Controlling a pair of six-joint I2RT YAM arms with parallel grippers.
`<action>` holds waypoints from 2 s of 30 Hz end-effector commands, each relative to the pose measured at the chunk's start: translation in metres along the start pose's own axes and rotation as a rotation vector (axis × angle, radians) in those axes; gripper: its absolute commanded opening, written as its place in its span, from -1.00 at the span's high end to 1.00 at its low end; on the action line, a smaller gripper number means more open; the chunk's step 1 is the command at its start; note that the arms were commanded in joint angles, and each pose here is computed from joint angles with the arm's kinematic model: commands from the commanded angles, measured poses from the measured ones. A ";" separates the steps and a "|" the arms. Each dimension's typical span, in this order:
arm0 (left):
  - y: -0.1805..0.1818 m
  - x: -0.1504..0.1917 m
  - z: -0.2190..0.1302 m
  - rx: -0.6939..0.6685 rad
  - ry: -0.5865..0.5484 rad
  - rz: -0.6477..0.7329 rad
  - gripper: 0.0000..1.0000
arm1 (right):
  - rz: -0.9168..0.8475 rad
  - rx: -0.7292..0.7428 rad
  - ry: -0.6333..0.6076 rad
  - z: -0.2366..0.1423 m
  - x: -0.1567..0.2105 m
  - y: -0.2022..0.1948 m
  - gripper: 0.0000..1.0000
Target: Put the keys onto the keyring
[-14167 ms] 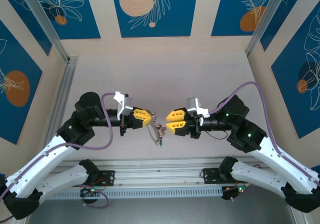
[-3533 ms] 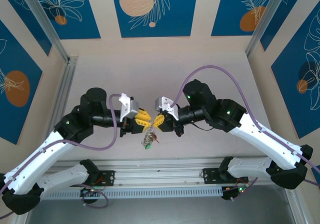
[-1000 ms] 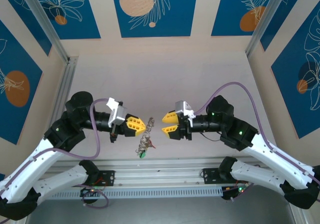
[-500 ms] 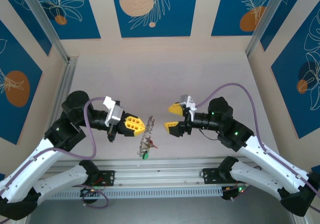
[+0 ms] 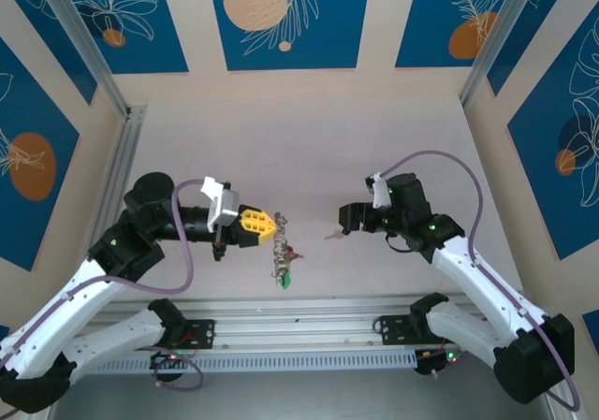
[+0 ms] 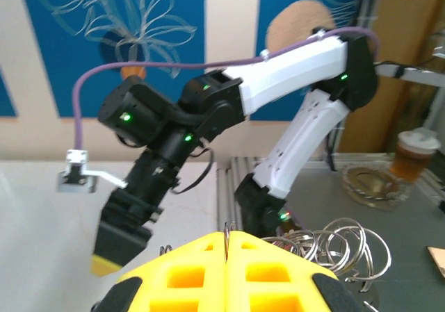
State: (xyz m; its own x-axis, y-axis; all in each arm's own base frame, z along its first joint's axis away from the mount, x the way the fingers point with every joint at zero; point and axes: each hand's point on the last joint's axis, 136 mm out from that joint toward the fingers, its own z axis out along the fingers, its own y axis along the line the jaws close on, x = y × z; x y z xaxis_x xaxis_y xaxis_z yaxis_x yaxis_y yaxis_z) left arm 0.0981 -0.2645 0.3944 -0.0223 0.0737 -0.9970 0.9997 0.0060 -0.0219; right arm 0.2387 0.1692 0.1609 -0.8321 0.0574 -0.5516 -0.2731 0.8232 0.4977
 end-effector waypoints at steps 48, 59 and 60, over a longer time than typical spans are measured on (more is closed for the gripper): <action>0.045 0.066 -0.008 -0.259 0.008 -0.178 1.00 | 0.096 0.162 0.433 0.104 0.054 -0.061 0.08; 0.044 0.064 -0.009 -0.246 -0.002 -0.183 1.00 | 0.091 0.165 0.396 0.100 0.055 -0.063 0.07; 0.044 0.064 -0.009 -0.246 -0.001 -0.185 1.00 | 0.093 0.166 0.399 0.101 0.057 -0.064 0.07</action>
State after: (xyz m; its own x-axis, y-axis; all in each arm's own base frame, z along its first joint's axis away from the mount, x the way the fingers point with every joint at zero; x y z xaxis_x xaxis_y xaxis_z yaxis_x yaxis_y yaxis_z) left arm 0.1422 -0.2513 0.3166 -0.2336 0.0935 -0.9678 0.9376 0.2853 -0.1987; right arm 0.2609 0.1762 0.0331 -0.9785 -0.0640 -0.1962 -0.1389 0.9073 0.3969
